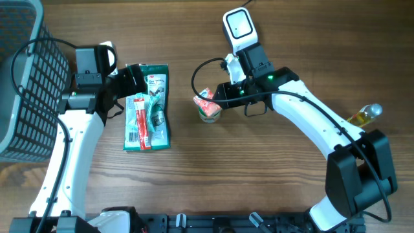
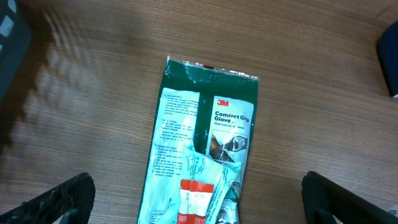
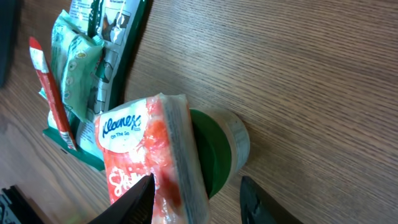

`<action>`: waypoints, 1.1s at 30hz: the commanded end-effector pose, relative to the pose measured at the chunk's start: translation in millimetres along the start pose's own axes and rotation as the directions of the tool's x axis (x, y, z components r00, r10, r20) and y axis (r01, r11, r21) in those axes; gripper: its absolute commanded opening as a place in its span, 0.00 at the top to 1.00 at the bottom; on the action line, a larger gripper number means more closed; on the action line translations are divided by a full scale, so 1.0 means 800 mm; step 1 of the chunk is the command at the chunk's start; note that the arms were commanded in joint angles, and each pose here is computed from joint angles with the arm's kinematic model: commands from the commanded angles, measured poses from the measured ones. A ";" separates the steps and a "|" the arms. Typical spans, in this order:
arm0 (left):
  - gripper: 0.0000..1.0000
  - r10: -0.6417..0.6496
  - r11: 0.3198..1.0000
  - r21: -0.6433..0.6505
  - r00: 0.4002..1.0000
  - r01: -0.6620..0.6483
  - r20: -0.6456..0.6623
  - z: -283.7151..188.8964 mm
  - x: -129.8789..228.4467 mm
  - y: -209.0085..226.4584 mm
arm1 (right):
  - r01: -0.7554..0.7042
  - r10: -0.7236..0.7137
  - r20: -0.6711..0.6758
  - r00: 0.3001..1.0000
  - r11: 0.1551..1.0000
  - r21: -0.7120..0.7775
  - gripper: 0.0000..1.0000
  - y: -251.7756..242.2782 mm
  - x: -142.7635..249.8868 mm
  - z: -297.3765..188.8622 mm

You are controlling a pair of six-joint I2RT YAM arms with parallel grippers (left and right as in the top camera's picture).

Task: Scan the item barcode
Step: 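Move the right gripper over to the Kleenex tissue pack, then close the right gripper on the Kleenex pack and lift it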

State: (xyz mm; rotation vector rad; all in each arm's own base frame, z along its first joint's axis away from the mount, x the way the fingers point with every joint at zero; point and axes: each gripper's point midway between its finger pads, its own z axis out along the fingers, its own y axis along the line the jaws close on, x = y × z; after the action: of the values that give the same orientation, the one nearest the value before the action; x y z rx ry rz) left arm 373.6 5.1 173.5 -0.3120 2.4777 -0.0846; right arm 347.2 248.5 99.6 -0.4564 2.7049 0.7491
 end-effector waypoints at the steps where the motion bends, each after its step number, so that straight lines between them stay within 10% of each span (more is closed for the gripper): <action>1: 0.00 0.001 1.000 0.011 1.000 -0.001 0.023 -0.007 -0.009 -0.001 | 0.018 -0.018 -0.011 1.000 0.999 -0.038 0.57 0.009 -0.001 0.006; 22: 0.00 0.001 1.000 0.011 1.000 -0.001 0.023 -0.007 -0.009 -0.001 | 0.138 -0.141 0.099 0.985 0.990 0.035 0.60 0.070 -0.075 -0.062; 33: 0.00 0.000 1.000 0.011 1.000 -0.001 0.023 -0.007 -0.009 -0.001 | 0.345 -0.379 -0.009 0.926 0.833 0.432 0.62 0.103 -0.018 -0.015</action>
State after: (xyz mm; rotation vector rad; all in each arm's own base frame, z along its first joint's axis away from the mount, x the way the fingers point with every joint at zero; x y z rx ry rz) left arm 373.6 5.1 173.5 -0.3120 2.4777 -0.0846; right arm 320.0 318.7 170.5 -0.7704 2.5291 0.2955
